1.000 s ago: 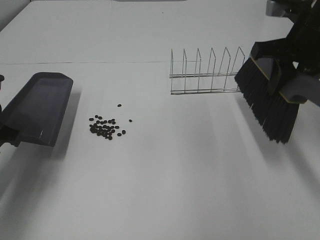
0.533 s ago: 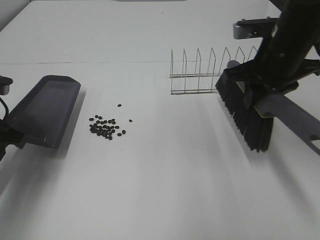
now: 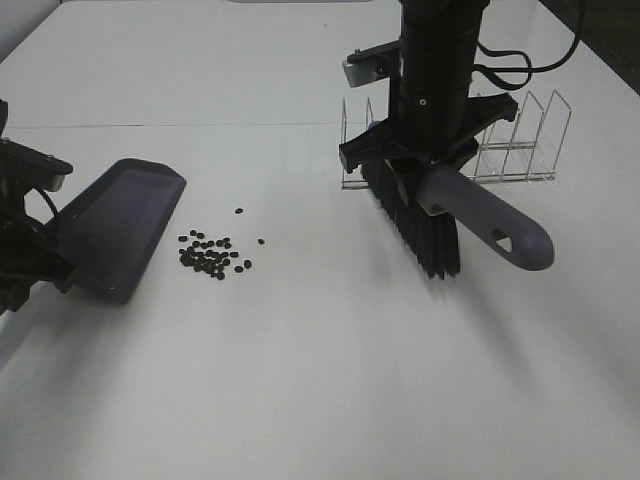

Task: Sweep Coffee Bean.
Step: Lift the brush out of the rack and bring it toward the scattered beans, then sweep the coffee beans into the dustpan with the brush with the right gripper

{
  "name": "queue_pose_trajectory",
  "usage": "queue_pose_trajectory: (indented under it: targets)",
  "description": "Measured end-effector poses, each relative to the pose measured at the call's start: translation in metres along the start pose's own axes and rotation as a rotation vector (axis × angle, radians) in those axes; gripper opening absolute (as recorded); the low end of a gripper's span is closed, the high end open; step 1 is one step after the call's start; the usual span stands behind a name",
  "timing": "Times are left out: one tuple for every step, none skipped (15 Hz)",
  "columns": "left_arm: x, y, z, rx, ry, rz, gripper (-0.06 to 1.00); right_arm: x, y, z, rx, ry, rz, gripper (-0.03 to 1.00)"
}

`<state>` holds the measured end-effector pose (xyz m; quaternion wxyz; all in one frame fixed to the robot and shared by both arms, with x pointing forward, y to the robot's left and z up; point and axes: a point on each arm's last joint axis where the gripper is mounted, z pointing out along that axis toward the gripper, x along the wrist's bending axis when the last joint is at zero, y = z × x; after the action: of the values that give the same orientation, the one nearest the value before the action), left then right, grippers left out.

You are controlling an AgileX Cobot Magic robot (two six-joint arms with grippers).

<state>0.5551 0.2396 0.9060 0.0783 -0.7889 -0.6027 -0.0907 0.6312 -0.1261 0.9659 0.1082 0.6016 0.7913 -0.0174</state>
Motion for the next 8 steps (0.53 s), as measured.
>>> queue_pose_trajectory:
  targets:
    - [-0.003, 0.000, 0.000, -0.001, 0.000, 0.009, 0.33, 0.002, 0.002, 0.002, 0.005, -0.004, -0.004, 0.36]
    - [-0.008, 0.001, -0.001, -0.002, 0.000, 0.025, 0.33, 0.007, 0.006, 0.005, 0.018, -0.010, -0.014, 0.36]
    - [-0.012, 0.001, -0.002, -0.005, 0.001, 0.036, 0.33, 0.013, 0.009, 0.007, 0.026, -0.013, -0.024, 0.36]
    - [-0.014, 0.001, -0.002, -0.005, 0.000, 0.041, 0.33, 0.019, 0.013, 0.011, 0.023, -0.012, -0.032, 0.36]
    - [-0.015, 0.001, -0.002, -0.005, 0.000, 0.046, 0.33, 0.030, 0.021, 0.016, 0.009, -0.018, -0.051, 0.36]
    - [-0.015, 0.001, -0.001, -0.002, 0.001, 0.048, 0.33, 0.036, 0.025, 0.020, 0.003, -0.021, -0.064, 0.36]
    - [-0.015, 0.001, 0.000, -0.001, 0.001, 0.048, 0.33, 0.040, 0.027, 0.022, 0.000, -0.023, -0.069, 0.36]
    - [-0.016, 0.001, 0.002, 0.007, 0.001, 0.050, 0.33, 0.048, 0.030, 0.026, -0.005, -0.026, -0.086, 0.36]
